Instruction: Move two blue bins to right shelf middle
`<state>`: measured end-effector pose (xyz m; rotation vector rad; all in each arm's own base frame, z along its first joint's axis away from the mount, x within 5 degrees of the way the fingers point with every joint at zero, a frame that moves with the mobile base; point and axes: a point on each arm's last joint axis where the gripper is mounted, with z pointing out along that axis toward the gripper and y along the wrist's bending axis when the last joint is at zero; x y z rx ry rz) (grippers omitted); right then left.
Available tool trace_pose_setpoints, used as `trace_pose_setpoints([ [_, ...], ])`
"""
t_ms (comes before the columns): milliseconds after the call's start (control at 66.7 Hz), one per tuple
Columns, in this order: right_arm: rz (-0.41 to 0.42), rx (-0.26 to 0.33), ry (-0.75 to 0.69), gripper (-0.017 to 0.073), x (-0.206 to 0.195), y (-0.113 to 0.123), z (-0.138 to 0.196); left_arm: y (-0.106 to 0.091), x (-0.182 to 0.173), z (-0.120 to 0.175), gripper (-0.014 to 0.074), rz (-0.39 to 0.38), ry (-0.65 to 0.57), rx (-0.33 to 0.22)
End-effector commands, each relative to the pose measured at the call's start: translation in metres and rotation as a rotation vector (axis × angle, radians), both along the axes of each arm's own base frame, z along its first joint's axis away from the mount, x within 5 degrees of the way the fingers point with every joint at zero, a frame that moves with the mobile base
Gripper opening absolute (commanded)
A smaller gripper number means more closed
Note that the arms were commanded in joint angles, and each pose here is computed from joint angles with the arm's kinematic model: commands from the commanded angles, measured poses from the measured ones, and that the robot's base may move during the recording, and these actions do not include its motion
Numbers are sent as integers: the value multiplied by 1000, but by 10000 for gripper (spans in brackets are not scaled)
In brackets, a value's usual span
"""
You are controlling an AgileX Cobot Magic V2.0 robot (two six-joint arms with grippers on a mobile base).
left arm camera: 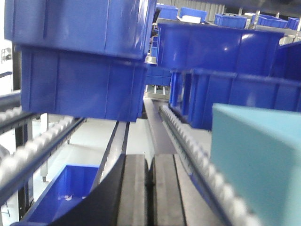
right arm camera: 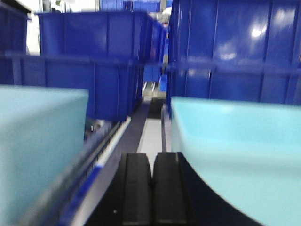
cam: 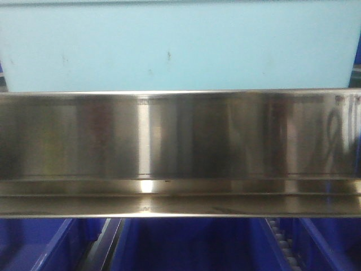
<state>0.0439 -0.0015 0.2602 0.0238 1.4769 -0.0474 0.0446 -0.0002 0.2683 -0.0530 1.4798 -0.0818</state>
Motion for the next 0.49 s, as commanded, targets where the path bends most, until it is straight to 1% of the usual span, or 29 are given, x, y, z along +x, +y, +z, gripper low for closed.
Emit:
trace_pose_setpoints([
  [0, 2, -5, 6, -163, -5, 1, 27, 1, -3, 24, -111, 5, 45, -1],
  [105, 5, -4, 35, -163, -2, 1, 57, 1, 3, 56, -111, 8, 85, -1],
  [225, 8, -2, 93, -163, 12, 0, 89, 1, 20, 86, -111, 11, 164, 0],
  [390, 11, 2, 176, -163, 44, -1, 125, 0, 62, 115, -111, 17, 352, 2],
  [480, 13, 4, 226, -163, 62, -2, 141, 0, 85, 123, -111, 21, 464, 4],
])
